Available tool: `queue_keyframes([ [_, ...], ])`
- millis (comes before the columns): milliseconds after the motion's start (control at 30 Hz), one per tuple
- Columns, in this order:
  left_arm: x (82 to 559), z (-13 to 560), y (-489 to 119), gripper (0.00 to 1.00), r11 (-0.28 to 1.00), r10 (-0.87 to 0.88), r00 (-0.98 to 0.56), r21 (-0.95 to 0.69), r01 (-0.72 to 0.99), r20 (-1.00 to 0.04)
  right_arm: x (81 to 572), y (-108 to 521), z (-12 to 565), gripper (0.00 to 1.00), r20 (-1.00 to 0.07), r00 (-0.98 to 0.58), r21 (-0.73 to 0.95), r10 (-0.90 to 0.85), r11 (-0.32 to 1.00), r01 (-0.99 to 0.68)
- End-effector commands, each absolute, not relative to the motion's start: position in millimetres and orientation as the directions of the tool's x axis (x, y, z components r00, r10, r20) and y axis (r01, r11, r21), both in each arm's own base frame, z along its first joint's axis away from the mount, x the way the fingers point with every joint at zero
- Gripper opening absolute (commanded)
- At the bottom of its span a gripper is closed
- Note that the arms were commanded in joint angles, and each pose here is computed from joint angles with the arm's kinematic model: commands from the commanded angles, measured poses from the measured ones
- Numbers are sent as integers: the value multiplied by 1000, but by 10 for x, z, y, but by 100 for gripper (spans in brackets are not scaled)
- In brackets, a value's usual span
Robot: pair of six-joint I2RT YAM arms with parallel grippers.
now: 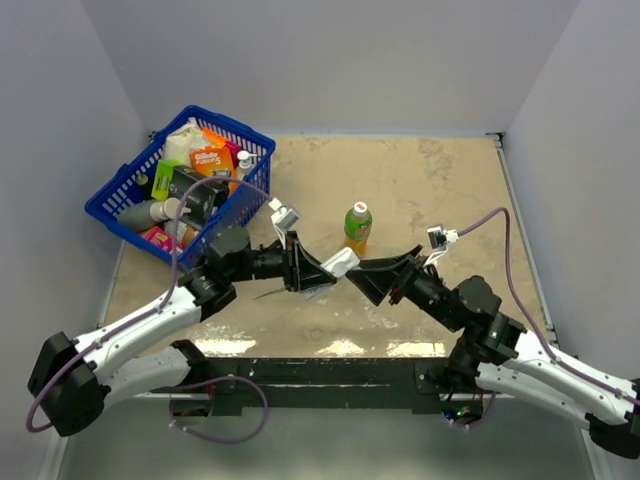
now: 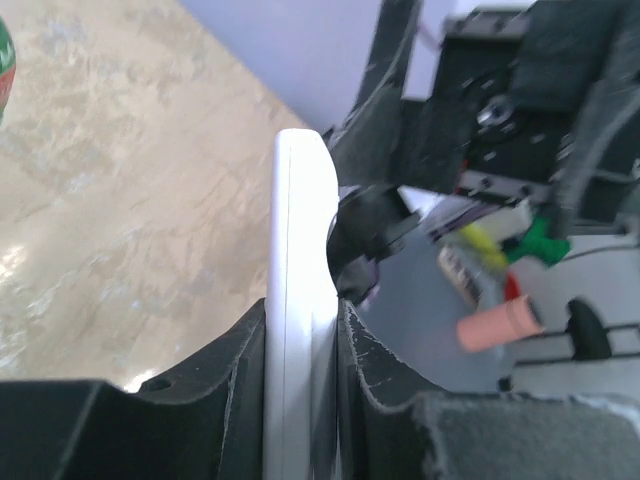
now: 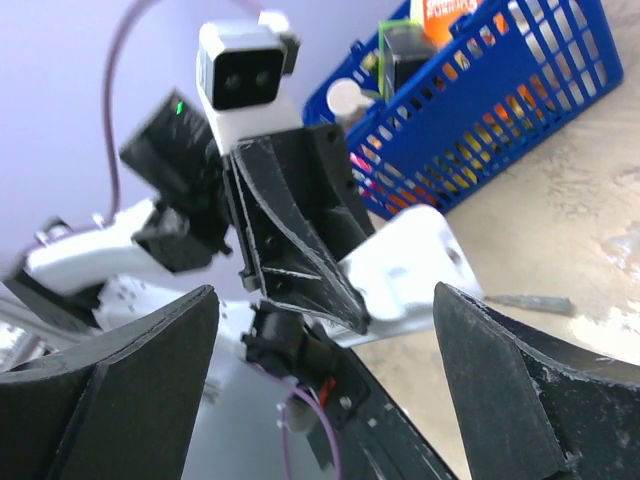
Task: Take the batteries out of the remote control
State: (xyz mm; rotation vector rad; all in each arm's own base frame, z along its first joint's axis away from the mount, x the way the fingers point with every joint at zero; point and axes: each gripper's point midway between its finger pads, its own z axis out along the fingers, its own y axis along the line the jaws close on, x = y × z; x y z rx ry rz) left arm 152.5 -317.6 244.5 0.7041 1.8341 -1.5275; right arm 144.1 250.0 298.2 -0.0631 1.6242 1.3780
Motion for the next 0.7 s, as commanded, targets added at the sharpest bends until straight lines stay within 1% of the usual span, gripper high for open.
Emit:
queue_keyframes([
  [0,1527,3352,-3051,0,27,-344,-622,-669,742,-703,1579,2453,3164,91,-598,-498,780,628,315,-540],
  [133,1439,3313,-3057,0,-33,-329,-666,-697,716,-669,1631,2568,3186,91,-578,-517,796,631,298,-527],
  [233,1394,3272,-3053,0,-62,-322,-692,-715,697,-647,1646,2629,3262,90,-552,-523,806,649,256,-533],
  [267,1365,3329,-3031,0,-86,-335,-690,-709,700,-641,1668,2684,3223,89,-554,-530,807,642,258,-531],
  [333,1349,3307,-3013,0,-94,-342,-697,-715,693,-630,1663,2747,3288,86,-549,-533,803,644,230,-549],
  [467,1344,3227,-2994,0,-86,-342,-709,-730,678,-617,1677,2876,3356,71,-543,-543,798,641,190,-572],
  [500,1341,3208,-2989,0,-86,-342,-712,-734,673,-613,1697,2915,3363,64,-539,-544,798,643,183,-574],
  [567,1323,3200,-2971,0,-100,-351,-721,-742,663,-597,1713,2942,3363,58,-526,-552,806,647,173,-565],
  [600,1326,3195,-2964,0,-102,-356,-724,-745,659,-591,1730,2965,3361,53,-523,-553,808,648,173,-563],
  [667,1335,3194,-2948,0,-101,-369,-725,-750,653,-582,1745,2983,3356,45,-515,-558,815,651,169,-554],
])
